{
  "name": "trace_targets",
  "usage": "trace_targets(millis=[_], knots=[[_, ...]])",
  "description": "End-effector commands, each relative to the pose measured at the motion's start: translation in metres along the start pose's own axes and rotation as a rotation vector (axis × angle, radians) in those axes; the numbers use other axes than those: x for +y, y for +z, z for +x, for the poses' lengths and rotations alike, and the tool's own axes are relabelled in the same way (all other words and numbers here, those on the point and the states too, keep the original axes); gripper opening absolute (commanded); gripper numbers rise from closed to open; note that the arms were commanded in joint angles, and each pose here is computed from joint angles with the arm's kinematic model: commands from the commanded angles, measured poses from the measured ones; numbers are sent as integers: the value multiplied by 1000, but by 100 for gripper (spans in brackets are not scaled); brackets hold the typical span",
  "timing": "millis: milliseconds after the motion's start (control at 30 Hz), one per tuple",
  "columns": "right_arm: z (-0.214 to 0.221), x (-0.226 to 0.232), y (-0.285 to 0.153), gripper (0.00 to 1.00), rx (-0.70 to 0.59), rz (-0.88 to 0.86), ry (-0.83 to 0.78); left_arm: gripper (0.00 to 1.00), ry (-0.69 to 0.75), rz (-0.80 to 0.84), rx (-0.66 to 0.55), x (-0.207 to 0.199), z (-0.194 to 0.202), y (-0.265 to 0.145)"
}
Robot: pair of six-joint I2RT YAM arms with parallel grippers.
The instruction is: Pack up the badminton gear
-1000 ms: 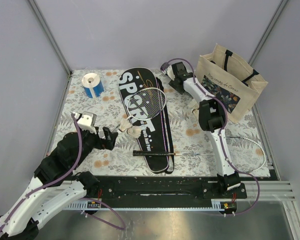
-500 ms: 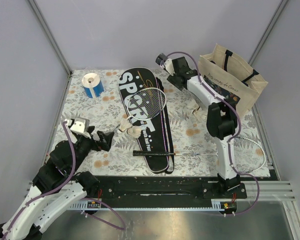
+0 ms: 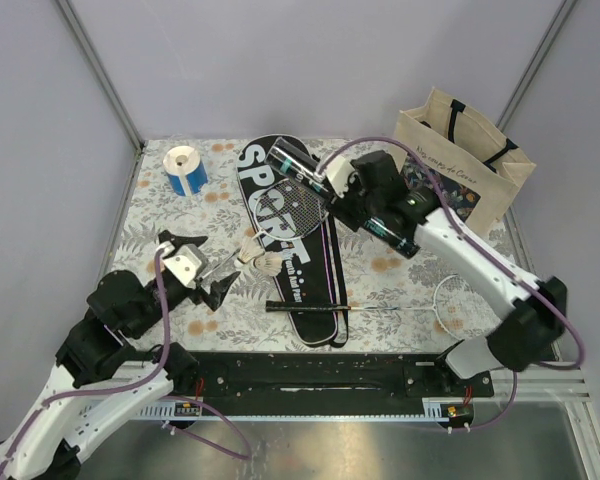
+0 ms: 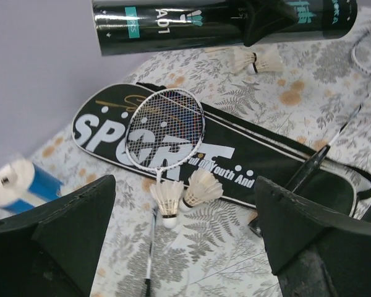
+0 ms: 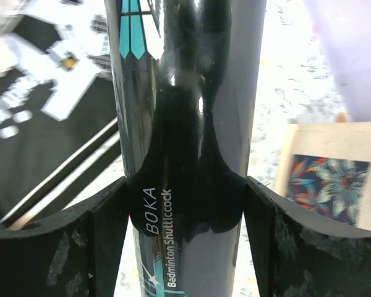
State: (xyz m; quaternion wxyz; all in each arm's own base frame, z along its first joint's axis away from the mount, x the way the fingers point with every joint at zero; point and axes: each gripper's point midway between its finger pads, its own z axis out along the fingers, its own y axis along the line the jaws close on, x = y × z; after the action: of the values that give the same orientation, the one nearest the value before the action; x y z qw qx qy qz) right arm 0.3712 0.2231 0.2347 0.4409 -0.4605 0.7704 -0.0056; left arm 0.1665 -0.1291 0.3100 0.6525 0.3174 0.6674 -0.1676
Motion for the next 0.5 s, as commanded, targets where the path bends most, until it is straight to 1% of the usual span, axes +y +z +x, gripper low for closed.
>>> trace_targets(millis=[0,67,167,233,367,467], knots=[[-8,56,-48,33,-150,-208,85,96,346,186,-25,-14,-23,7],[4,77,-56,30,-152,-266,113,96,431,219,17,-13,-24,13],[15,98,-66,30,-162,-329,136,97,565,234,89,-6,-18,33],[21,108,-69,30,-156,-361,151,96,607,237,113,-4,-21,44],[27,126,-74,29,-136,-428,165,97,683,338,61,-22,-32,55],[25,137,-79,29,-129,-465,151,97,752,362,120,-27,-27,67]])
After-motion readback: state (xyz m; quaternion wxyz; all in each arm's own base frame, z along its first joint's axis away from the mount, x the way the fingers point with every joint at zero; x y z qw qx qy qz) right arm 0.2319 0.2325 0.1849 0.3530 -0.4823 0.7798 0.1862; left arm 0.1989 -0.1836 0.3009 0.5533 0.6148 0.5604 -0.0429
